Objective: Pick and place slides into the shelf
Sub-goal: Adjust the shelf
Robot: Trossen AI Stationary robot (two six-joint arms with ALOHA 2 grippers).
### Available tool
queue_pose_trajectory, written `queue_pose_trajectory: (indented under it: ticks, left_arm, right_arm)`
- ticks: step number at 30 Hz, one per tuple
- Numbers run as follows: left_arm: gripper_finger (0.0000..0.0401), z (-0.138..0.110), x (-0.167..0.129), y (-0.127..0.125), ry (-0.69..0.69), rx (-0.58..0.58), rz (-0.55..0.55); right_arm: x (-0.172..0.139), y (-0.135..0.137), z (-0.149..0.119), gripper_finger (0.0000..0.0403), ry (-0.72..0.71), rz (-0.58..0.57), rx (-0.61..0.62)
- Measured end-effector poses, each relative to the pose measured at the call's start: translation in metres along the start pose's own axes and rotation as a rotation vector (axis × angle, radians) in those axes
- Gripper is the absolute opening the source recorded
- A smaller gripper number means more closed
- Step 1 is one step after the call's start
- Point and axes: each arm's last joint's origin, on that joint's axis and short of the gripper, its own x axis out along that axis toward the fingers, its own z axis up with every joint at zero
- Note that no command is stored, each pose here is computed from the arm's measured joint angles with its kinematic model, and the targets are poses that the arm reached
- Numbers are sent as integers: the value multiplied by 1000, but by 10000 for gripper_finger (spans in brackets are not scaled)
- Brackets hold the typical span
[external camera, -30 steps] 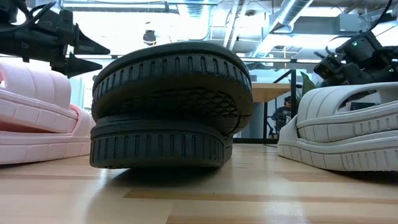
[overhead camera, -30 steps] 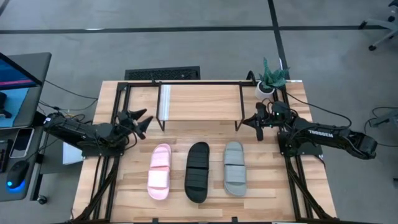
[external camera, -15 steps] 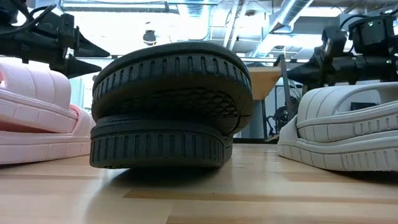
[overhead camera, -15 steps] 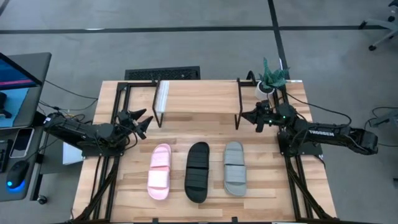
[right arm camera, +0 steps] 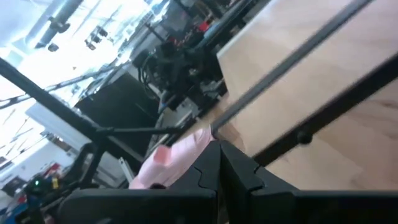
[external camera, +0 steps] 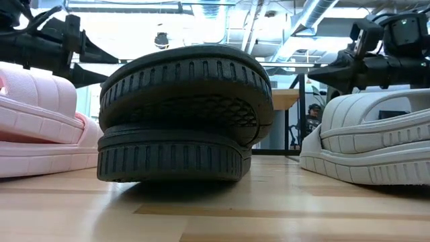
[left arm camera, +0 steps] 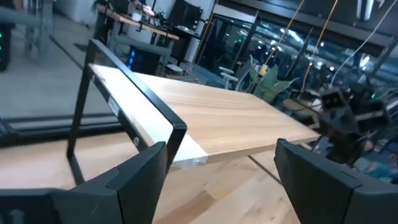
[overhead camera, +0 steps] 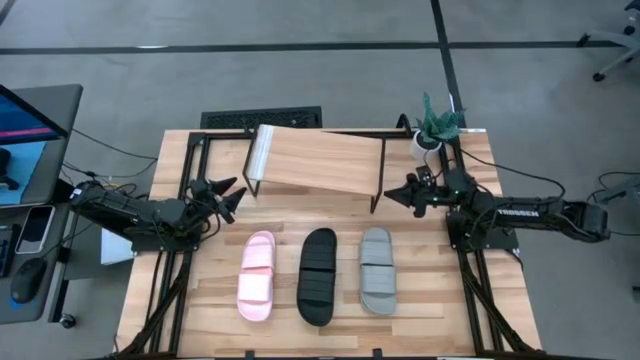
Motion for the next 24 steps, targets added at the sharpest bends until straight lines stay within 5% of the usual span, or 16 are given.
queue_pose_trajectory:
  ticks: [12, 20, 24]
  left_arm:
    - [286, 6, -1, -8, 36, 45, -168]
    - [286, 50, -5, -24, -107, 148, -248]
    - [286, 76, -9, -31, -166, 169, -286]
  right_arm:
    - [-1, 9, 11, 0, -118, 72, -203]
    - [-12, 15, 30, 0, -303, 106, -313]
    - [-24, 30, 47, 0, -479, 188, -480]
